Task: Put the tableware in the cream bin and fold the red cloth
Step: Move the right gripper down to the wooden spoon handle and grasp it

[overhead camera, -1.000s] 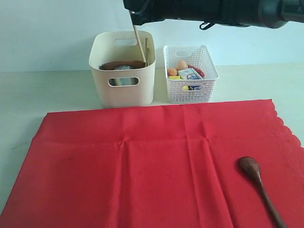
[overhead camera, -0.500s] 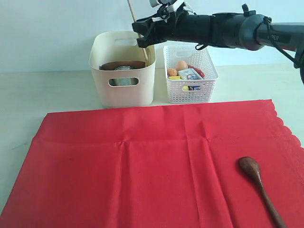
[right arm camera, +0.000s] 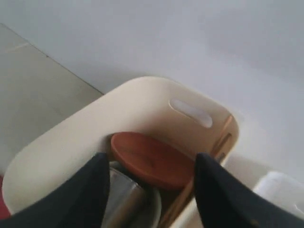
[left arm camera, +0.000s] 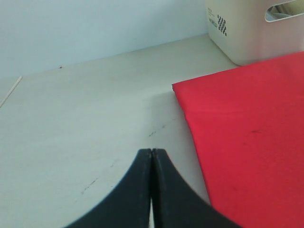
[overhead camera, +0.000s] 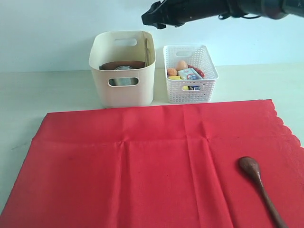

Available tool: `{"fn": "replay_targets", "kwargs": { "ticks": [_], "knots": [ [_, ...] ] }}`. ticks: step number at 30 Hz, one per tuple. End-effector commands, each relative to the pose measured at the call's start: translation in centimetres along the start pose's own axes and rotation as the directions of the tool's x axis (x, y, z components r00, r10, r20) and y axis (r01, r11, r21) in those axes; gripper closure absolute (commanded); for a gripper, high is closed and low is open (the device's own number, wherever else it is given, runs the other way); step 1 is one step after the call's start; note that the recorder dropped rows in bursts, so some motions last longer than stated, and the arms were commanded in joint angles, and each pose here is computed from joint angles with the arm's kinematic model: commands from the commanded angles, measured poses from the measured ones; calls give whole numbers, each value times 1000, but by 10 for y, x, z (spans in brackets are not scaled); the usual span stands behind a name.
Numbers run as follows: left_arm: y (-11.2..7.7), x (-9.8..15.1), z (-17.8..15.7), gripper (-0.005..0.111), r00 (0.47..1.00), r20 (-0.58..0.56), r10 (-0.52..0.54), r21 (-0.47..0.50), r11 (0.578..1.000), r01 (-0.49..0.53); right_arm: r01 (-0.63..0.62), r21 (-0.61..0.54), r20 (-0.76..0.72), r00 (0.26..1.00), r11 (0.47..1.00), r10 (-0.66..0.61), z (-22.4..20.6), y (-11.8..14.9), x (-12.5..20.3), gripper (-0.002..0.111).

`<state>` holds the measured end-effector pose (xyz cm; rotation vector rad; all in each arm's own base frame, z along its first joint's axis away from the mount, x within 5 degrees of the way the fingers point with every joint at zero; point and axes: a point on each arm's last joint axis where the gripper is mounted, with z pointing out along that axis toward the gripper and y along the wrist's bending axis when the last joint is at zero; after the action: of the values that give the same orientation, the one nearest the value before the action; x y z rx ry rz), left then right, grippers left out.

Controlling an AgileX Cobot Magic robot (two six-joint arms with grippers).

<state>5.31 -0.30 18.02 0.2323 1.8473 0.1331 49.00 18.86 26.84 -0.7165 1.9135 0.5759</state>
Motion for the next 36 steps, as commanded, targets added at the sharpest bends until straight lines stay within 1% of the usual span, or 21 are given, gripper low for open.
{"fn": "replay_targets", "kwargs": {
  "ticks": [1,2,5,7,10,12,17,21,36],
  "knots": [
    [0,0,0,107,1000,8,-1,2,1000,1,-47,120,-176,982,992,67,-41,3,-19,56],
    [0,0,0,107,1000,8,-1,2,1000,1,-38,151,-221,973,988,71,-48,2,-19,56],
    [0,0,0,107,1000,8,-1,2,1000,1,-51,248,-356,924,967,140,-69,2,-17,56],
    [0,0,0,107,1000,8,-1,2,1000,1,-35,306,-452,874,951,178,-81,1,-12,57],
    [0,0,0,107,1000,8,-1,2,1000,1,-14,350,-562,796,937,222,-93,1,-2,60],
    [0,0,0,107,1000,8,-1,2,1000,1,-22,365,-602,757,931,254,-97,3,7,60],
    [0,0,0,107,1000,8,-1,2,1000,1,-64,388,-641,698,920,319,-105,10,31,60],
    [0,0,0,107,1000,8,-1,2,1000,1,-72,391,-661,671,918,334,-116,18,51,60],
    [0,0,0,107,1000,8,-1,2,1000,1,-81,396,-694,626,915,356,-176,59,115,60]
  ]
}}
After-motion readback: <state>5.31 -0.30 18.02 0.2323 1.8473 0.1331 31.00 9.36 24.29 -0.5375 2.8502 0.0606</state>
